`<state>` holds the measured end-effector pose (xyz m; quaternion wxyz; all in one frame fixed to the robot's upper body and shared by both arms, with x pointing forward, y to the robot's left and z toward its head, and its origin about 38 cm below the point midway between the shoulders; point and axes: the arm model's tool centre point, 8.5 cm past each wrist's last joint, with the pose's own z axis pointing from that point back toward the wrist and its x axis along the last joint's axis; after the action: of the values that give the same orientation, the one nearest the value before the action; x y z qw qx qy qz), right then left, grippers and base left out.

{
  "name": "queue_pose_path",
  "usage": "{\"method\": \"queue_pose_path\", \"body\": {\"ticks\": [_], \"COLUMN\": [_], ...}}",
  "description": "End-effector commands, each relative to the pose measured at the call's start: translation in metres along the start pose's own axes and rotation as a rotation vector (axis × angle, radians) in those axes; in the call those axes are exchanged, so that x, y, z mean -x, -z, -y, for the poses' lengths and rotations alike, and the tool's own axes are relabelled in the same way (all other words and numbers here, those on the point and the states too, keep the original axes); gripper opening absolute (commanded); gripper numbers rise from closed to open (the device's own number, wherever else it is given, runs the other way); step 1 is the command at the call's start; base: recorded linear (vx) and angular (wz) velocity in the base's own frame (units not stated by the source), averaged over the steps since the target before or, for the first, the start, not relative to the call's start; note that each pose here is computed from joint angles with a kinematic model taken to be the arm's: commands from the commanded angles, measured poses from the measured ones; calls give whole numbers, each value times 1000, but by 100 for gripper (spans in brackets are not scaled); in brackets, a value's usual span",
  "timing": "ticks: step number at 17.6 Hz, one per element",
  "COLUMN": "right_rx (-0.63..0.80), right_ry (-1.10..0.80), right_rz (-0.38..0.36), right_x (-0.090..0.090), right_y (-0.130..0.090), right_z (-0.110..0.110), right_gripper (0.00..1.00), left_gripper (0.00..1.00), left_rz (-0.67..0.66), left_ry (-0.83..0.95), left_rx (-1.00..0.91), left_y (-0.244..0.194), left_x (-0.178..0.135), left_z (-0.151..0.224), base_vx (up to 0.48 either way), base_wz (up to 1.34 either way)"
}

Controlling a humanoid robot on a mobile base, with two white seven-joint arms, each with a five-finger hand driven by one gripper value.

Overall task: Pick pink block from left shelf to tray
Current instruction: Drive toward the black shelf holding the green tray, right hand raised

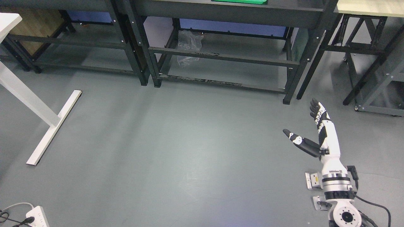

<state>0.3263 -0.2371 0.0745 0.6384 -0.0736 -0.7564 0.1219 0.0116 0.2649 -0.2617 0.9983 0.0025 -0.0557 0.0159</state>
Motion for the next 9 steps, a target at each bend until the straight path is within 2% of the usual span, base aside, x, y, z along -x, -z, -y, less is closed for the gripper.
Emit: {"method": "queue_pose_path", "body": {"ticks": [1,9], "right_rx": [21,30], "right_ry": [-18,-20], "right_rz": [-13,-17], "right_x": [5,5], "right_y": [-4,-5], "right_z": [13,15], "right_gripper": [100,100], "left_gripper": [100,100], "left_rz": [41,41], "left_ry": [7,5], "left_rx": [-16,-16], "left_y": [1,1], "left_x": [-21,-21], "left_z": [-11,-11], "base_vx": [0,0], "base_wz": [0,0]}}
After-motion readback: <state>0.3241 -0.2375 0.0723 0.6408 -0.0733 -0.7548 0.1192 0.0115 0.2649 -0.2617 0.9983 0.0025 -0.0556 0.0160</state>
